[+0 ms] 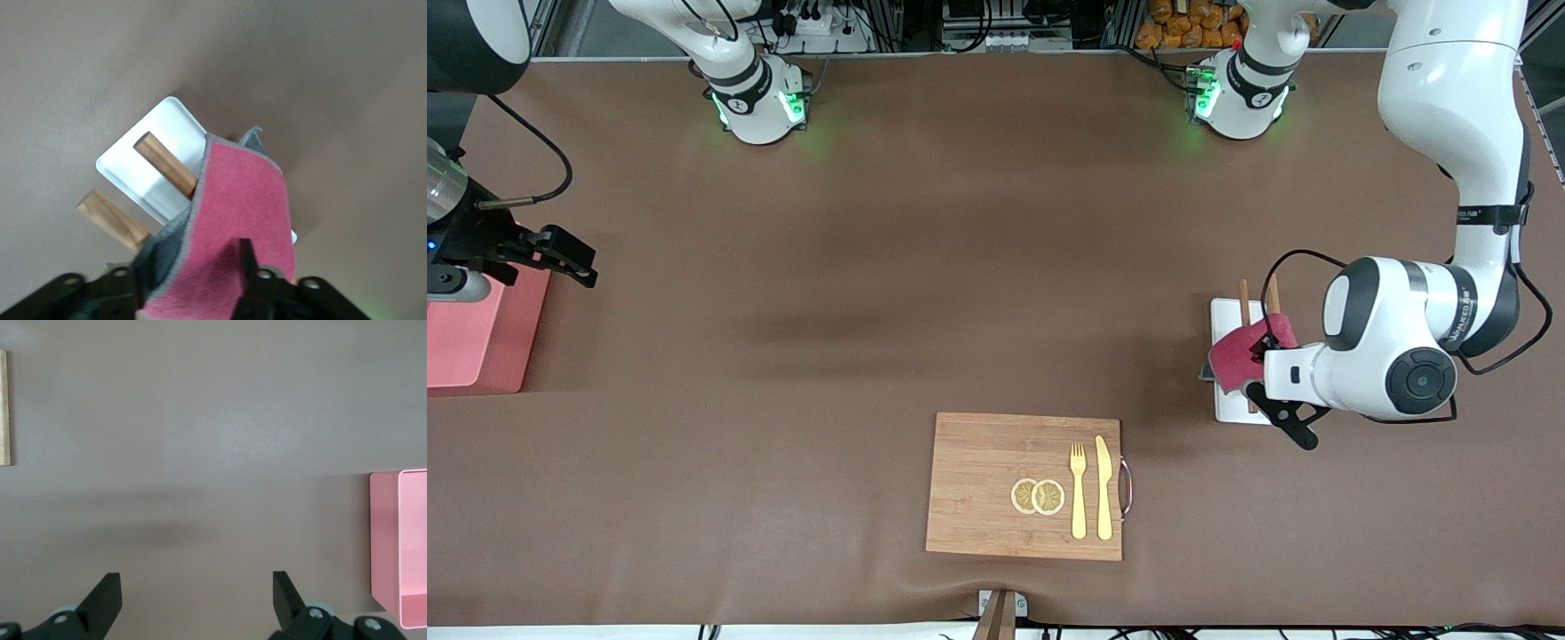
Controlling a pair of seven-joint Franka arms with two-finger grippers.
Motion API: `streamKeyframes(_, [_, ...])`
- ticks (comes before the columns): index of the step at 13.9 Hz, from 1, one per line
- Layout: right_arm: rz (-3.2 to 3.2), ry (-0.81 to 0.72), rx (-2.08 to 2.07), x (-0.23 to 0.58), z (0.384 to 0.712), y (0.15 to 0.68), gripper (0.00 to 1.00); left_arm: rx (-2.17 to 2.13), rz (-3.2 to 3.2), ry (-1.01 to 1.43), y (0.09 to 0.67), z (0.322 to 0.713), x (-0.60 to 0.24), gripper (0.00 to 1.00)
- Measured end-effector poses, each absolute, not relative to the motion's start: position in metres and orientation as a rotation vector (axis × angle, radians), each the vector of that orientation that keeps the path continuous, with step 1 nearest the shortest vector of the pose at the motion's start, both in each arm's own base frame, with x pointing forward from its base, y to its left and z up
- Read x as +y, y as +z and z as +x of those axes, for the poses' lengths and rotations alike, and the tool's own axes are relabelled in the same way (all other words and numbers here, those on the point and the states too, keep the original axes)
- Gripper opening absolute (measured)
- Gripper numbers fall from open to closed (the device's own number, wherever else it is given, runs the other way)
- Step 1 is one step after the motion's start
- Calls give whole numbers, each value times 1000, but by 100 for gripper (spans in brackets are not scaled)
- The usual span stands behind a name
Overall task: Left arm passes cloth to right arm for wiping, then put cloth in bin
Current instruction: 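Close the left gripper on the pink cloth and lift it, then carry the cloth with the left gripper while the right gripper approaches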
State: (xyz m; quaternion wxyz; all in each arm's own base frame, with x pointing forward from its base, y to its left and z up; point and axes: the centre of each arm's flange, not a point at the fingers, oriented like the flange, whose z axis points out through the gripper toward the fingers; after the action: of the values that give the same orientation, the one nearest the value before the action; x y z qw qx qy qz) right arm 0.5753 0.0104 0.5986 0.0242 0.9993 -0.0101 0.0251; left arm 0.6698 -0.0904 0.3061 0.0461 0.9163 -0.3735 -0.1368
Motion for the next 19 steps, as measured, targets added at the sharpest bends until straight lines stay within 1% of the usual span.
streamKeyframes(4, [3092, 76, -31, 10, 575, 598, 100, -1129, 2804, -424, 307, 670, -86, 8])
streamKeyframes(5, [3092, 74, -31, 10, 576, 597, 100, -1123, 2810, -416, 311, 671, -85, 3])
streamKeyframes(8, [3092, 64, -30, 11, 576, 595, 100, -1066, 2848, -401, 336, 671, -83, 3])
streamKeyframes(11, [3092, -2, -13, 16, 574, 588, 100, -977, 2903, -369, 380, 666, -90, 3])
streamKeyframes(13, [3090, -47, -2, 20, 573, 581, 100, -928, 2918, -379, 399, 659, -102, 3])
streamKeyframes(16, [3089, -82, -39, 20, 574, 575, 100, -789, 2869, -391, 403, 647, -145, 3])
streamKeyframes(19, [3095, -155, -348, 39, 567, 576, 100, -615, 2798, -390, 414, 633, -207, 3])
